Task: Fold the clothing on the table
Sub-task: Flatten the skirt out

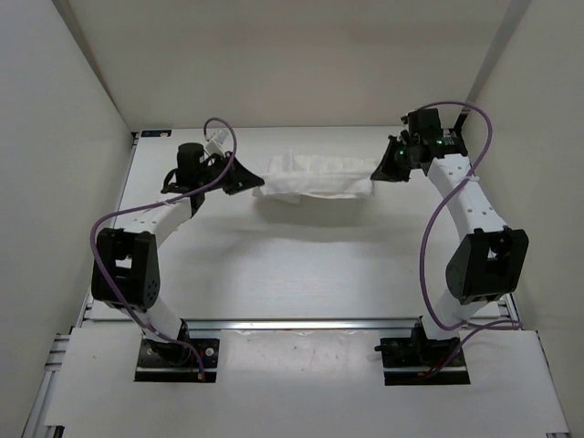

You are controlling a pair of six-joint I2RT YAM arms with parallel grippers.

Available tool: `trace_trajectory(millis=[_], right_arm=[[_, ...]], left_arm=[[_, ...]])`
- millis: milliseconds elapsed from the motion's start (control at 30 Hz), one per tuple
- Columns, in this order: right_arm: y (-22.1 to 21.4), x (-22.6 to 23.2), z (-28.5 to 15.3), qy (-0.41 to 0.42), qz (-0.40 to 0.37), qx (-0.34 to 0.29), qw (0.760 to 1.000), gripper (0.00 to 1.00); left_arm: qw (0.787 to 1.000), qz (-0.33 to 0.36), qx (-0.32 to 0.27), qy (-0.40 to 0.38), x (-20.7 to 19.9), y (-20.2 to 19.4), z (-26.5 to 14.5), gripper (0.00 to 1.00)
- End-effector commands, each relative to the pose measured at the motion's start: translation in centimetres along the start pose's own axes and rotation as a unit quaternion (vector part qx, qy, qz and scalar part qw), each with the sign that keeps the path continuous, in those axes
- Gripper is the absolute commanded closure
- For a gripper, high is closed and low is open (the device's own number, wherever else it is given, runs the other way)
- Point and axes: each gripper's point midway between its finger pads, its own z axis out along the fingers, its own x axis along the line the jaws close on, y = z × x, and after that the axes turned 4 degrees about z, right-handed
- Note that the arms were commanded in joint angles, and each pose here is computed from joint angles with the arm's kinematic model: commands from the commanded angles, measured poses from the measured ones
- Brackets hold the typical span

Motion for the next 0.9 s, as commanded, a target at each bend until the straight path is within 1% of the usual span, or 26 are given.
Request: trace_trajectory(millis=[0,67,100,133,167,200,233,267,300,333,367,400,433,467,500,533,567,600,633,700,733,767,833,867], right_arm=[[3.9,-0.7,-0.8,-0.031,-0.035,-0.070,0.996,1.00],[2.6,-1.0,-0.4,-0.025,-0.028,-0.047,0.998,1.00],[1.3,-0.3,-0.7,-0.017,-0.036,-0.035,0.999,1.00],[-0.5,-0.9,-0.1,-0.027,-0.051,-0.015,0.998,0.99],[-2.3,-1.0,-0.4,-0.031,-0.067,-0.011,0.997,1.00],[-3.5,0.4,-1.8,-0.012,-0.094,-0.023,0.995,1.00],[-5.2,-0.2,-1.6,-0.020,-0.108,-0.018,0.994,1.00],[-6.4,0.7,-2.6,-0.001,-0.127,-0.038,0.991,1.00],[-6.7,2.4,-5.2,0.030,-0.147,-0.076,0.986,1.00],[-7.1,2.4,-5.6,0.035,-0.153,-0.095,0.983,1.00],[-7.7,3.2,-7.4,0.053,-0.171,-0.127,0.976,1.00],[-8.2,4.7,-10.1,0.085,-0.186,-0.160,0.966,1.00],[-8.0,4.7,-11.2,0.083,-0.188,-0.185,0.961,1.00],[-8.1,5.5,-13.5,0.105,-0.200,-0.213,0.951,1.00],[-8.6,6.0,-15.4,0.125,-0.205,-0.231,0.943,0.99],[-8.6,6.3,-17.1,0.144,-0.202,-0.252,0.935,1.00],[-8.6,6.7,-17.7,0.157,-0.201,-0.258,0.932,1.00],[-8.2,6.6,-18.9,0.165,-0.196,-0.274,0.927,1.00],[-8.2,6.8,-19.2,0.177,-0.195,-0.274,0.925,0.99],[-7.6,7.5,-19.1,0.197,-0.199,-0.272,0.921,1.00],[-6.7,7.1,-18.4,0.189,-0.189,-0.268,0.926,1.00],[-6.5,7.2,-17.8,0.194,-0.184,-0.261,0.928,1.00],[-4.6,5.2,-14.6,0.177,-0.143,-0.228,0.947,1.00],[-5.0,5.1,-13.4,0.198,-0.127,-0.199,0.951,1.00]], left_arm=[[0.999,0.027,-0.034,-0.007,-1.1,3.9,-0.8,1.00],[0.999,0.034,-0.027,0.010,-0.5,2.9,-1.3,1.00],[0.999,0.028,-0.014,0.009,-0.5,1.3,-1.6,1.00],[1.000,0.025,-0.011,0.000,-0.7,-0.1,-2.3,1.00],[1.000,0.014,0.002,-0.025,-0.9,-2.0,-2.8,1.00],[0.997,0.036,-0.013,-0.064,-2.9,-1.7,-4.0,1.00],[0.997,0.025,-0.017,-0.077,-3.9,-2.6,-5.3,1.00],[0.995,0.014,-0.012,-0.101,-4.3,-3.5,-6.1,1.00],[0.990,0.021,-0.018,-0.136,-6.3,-3.2,-7.5,1.00],[0.987,0.028,-0.024,-0.154,-7.5,-3.4,-8.5,1.00],[0.980,0.032,-0.025,-0.192,-9.4,-3.8,-9.7,1.00],[0.969,0.046,-0.030,-0.240,-12.1,-3.5,-11.2,1.00],[0.963,0.049,-0.032,-0.264,-13.2,-4.4,-12.3,1.00],[0.949,0.068,-0.051,-0.304,-15.5,-4.5,-14.4,1.00],[0.940,0.077,-0.057,-0.328,-16.8,-4.9,-15.8,1.00],[0.937,0.088,-0.063,-0.332,-17.4,-5.0,-16.8,1.00],[0.937,0.092,-0.060,-0.332,-17.8,-5.2,-17.3,1.00],[0.941,0.082,-0.051,-0.323,-17.5,-5.4,-17.3,1.00],[0.940,0.079,-0.054,-0.327,-17.9,-5.4,-17.7,1.00],[0.945,0.054,-0.059,-0.318,-17.0,-5.3,-17.2,1.00],[0.948,0.048,-0.064,-0.309,-16.5,-5.1,-17.0,1.00],[0.956,0.030,-0.055,-0.285,-15.1,-5.0,-15.8,1.00],[0.976,-0.018,-0.045,-0.213,-10.7,-5.0,-13.4,1.00],[0.980,-0.027,-0.042,-0.193,-9.6,-4.9,-12.6,1.00]])
